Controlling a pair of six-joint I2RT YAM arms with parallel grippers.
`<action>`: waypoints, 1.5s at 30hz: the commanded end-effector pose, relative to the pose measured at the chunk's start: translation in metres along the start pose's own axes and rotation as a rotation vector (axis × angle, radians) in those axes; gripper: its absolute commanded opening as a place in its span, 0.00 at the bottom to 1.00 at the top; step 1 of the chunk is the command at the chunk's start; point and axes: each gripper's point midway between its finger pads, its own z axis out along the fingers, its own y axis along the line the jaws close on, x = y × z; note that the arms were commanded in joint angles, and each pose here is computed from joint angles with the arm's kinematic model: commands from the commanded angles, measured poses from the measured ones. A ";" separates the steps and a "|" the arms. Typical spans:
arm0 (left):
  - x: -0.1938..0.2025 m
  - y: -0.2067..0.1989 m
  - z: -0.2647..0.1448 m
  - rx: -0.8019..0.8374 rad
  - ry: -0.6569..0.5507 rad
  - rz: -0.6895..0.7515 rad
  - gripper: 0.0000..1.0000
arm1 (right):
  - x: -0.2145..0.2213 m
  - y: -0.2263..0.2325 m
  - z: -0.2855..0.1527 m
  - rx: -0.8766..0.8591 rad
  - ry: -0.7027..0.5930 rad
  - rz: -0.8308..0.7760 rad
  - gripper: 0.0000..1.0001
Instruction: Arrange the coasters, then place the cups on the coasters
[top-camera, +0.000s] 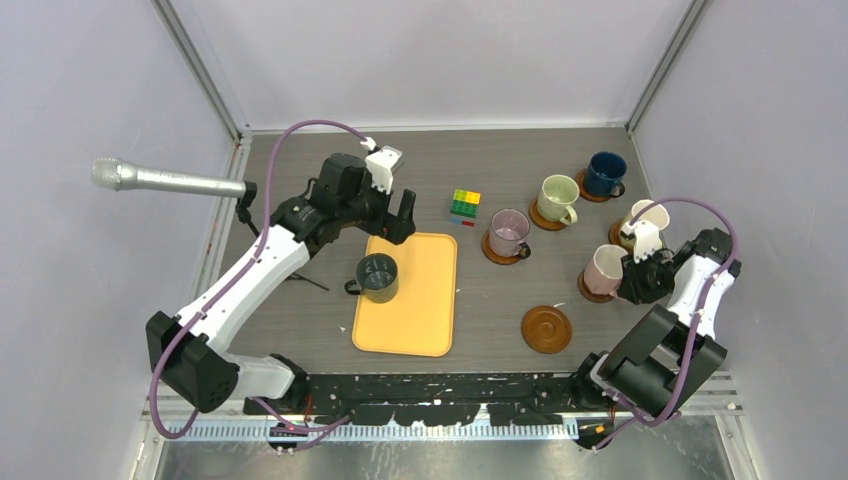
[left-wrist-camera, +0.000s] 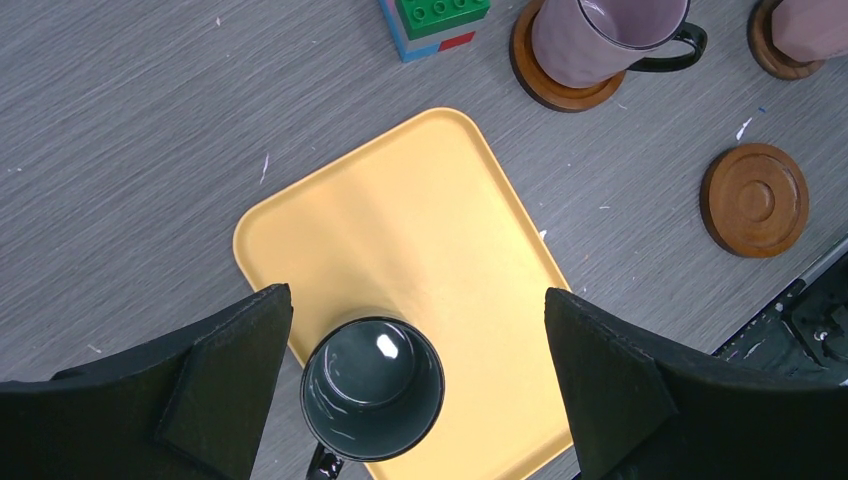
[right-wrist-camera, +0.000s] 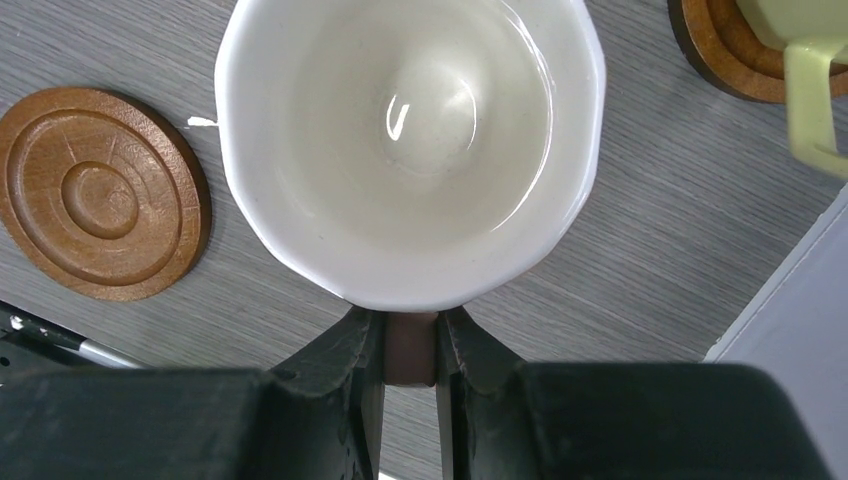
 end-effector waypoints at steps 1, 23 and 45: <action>-0.005 0.000 -0.002 -0.001 -0.014 0.027 1.00 | -0.006 -0.007 -0.001 0.018 -0.032 -0.069 0.20; 0.017 -0.008 -0.016 0.075 0.144 0.136 1.00 | 0.021 0.013 -0.038 -0.105 0.094 -0.138 0.81; 0.158 0.069 -0.058 0.146 0.666 0.508 0.84 | -0.139 -0.008 -0.106 0.041 -0.137 -0.004 0.85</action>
